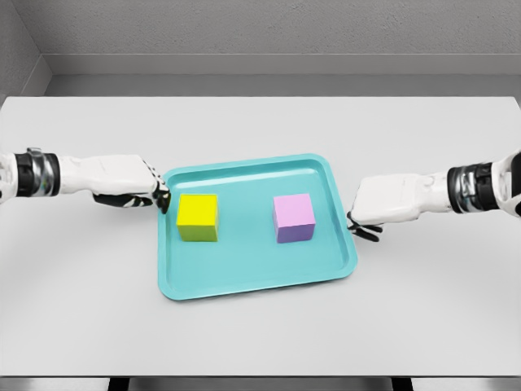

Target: Push two cubes

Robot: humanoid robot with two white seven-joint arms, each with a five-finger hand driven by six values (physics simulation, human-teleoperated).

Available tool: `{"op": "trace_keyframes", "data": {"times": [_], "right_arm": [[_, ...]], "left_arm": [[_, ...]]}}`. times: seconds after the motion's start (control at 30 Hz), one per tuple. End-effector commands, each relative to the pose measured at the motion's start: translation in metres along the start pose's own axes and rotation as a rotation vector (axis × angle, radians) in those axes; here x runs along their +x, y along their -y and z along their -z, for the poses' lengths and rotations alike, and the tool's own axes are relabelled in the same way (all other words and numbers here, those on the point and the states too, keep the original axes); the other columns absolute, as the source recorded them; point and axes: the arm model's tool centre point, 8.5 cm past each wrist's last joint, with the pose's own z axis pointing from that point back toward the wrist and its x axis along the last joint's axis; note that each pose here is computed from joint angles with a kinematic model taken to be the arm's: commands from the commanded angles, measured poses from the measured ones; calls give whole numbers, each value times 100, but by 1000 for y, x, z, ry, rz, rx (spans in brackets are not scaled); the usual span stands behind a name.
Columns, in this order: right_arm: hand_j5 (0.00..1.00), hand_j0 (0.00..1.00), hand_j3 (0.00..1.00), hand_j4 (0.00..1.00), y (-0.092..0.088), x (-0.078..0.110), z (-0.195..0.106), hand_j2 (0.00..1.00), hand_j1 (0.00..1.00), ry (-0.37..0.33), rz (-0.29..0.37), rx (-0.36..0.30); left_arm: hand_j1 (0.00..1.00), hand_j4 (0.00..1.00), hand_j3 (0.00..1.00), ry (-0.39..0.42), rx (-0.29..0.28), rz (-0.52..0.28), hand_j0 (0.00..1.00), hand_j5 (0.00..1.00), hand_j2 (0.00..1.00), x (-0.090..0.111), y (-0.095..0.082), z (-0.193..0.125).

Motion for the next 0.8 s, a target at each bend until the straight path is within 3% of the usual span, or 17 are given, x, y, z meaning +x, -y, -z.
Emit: {"op": "trace_keyframes", "data": {"times": [0.0, 0.1, 0.27, 0.6, 0.77], "right_arm": [[0, 0, 0, 0, -3, 3, 10, 0, 0, 13, -11, 17], [3, 3, 3, 3, 1, 4, 18, 3, 3, 17, -29, 15], [3, 3, 3, 3, 9, 6, 30, 3, 3, 37, -41, 3], [3, 3, 3, 3, -12, -11, 48, 3, 3, 25, 27, 58], [4, 4, 4, 4, -9, -16, 57, 4, 4, 21, 26, 59]], "left_arm": [[44, 44, 44, 24, -3, 9, 44, 44, 44, 8, -1, 5], [44, 44, 44, 1, -45, 59, 44, 44, 44, 8, 4, 7], [44, 44, 44, -28, -51, 86, 44, 44, 44, 3, -1, 1], [44, 44, 44, -109, -150, 213, 44, 44, 44, -5, 6, 6], [45, 45, 45, -78, -190, 245, 45, 45, 45, 5, 15, 23]]}}
